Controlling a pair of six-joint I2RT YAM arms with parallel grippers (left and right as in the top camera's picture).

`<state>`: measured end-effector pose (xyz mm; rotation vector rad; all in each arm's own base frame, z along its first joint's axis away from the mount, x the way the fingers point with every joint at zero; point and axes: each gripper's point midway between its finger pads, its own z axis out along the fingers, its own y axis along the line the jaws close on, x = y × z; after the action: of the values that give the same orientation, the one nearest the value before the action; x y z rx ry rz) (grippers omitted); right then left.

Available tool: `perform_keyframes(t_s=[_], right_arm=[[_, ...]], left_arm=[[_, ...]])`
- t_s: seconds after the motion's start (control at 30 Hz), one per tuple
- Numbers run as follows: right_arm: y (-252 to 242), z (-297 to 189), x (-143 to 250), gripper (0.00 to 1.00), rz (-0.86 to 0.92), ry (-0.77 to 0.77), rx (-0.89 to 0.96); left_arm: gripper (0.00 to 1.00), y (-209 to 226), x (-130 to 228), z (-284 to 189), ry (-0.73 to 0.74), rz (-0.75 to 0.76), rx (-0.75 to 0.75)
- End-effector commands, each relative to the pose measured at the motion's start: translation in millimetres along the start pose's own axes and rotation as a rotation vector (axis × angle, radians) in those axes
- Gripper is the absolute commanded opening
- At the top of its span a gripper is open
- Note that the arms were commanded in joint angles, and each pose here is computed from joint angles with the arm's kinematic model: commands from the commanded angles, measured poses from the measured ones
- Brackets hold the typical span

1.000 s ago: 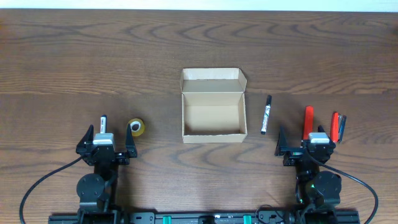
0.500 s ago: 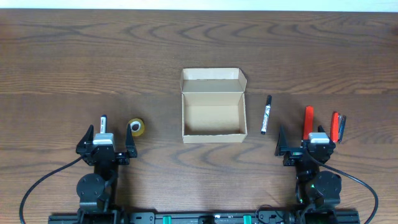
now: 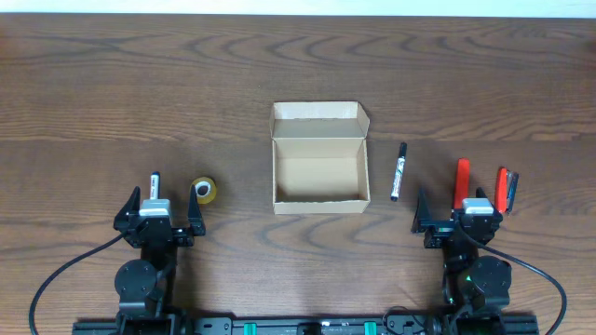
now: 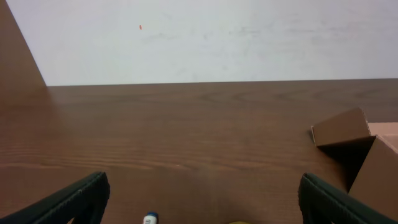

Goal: Pack container

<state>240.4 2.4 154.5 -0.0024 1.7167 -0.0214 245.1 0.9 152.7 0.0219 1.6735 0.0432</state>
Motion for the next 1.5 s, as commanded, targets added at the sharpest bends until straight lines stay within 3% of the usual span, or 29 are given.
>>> perform_keyframes(t_s=[0.0, 0.1, 0.3, 0.57, 0.73, 0.87, 1.13, 1.47], right_arm=[[3, 0, 1, 0.99, 0.095, 0.0, -0.014], [8, 0, -7, 0.99, 0.214, -0.024, -0.044], [5, 3, -43, 0.99, 0.216, -0.01, -0.036], [26, 69, -87, 0.99, 0.129, 0.312, -0.134], [27, 119, -92, 0.99, 0.121, 0.559, -0.121], [26, 140, -80, 0.99, 0.068, 0.719, -0.113], [31, 144, -7, 0.99, 0.139, 0.984, -0.1], [31, 142, 54, 0.99, 0.221, 1.19, -0.023]], left_arm=[[0.95, -2, 16, 0, 0.054, -0.002, 0.013], [0.95, -2, 17, 0, 0.056, -0.012, 0.008], [0.95, -1, 18, 0, 0.059, -0.074, 0.003], [0.95, -1, 29, 2, 0.109, -0.072, -0.001], [0.95, -1, 35, 3, 0.136, -0.071, -0.001], [0.95, -1, 35, 3, 0.138, -0.07, -0.001], [0.95, -1, 35, 3, 0.138, -0.07, -0.001], [0.95, -1, 35, 3, 0.138, -0.07, -0.004]])
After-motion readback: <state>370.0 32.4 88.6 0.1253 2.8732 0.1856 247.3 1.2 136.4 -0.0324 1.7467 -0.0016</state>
